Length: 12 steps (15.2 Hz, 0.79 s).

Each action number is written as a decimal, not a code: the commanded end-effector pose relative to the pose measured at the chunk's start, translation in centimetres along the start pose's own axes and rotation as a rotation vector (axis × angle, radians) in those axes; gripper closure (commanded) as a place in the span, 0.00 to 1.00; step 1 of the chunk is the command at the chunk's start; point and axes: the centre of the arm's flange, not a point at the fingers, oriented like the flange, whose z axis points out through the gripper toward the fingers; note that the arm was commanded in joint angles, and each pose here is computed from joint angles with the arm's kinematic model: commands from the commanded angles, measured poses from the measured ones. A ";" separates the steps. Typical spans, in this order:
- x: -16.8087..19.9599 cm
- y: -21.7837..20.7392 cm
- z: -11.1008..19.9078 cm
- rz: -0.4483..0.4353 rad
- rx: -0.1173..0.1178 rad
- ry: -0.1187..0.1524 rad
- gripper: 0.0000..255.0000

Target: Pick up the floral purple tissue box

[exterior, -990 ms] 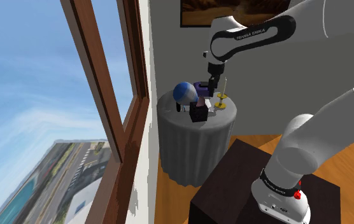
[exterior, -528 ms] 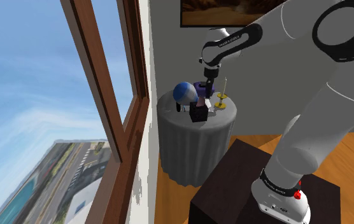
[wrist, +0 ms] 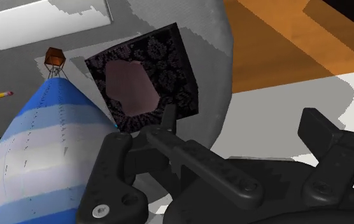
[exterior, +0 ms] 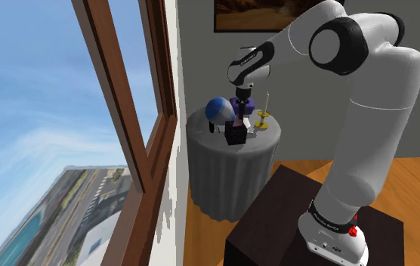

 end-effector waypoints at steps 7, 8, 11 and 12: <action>4.1 7.9 6.6 -0.129 0.022 0.004 0.00; 4.5 8.6 7.2 -0.141 0.024 0.004 0.00; 4.5 8.6 8.8 -0.141 0.024 0.004 0.00; 4.5 8.6 9.4 -0.141 0.024 0.004 0.00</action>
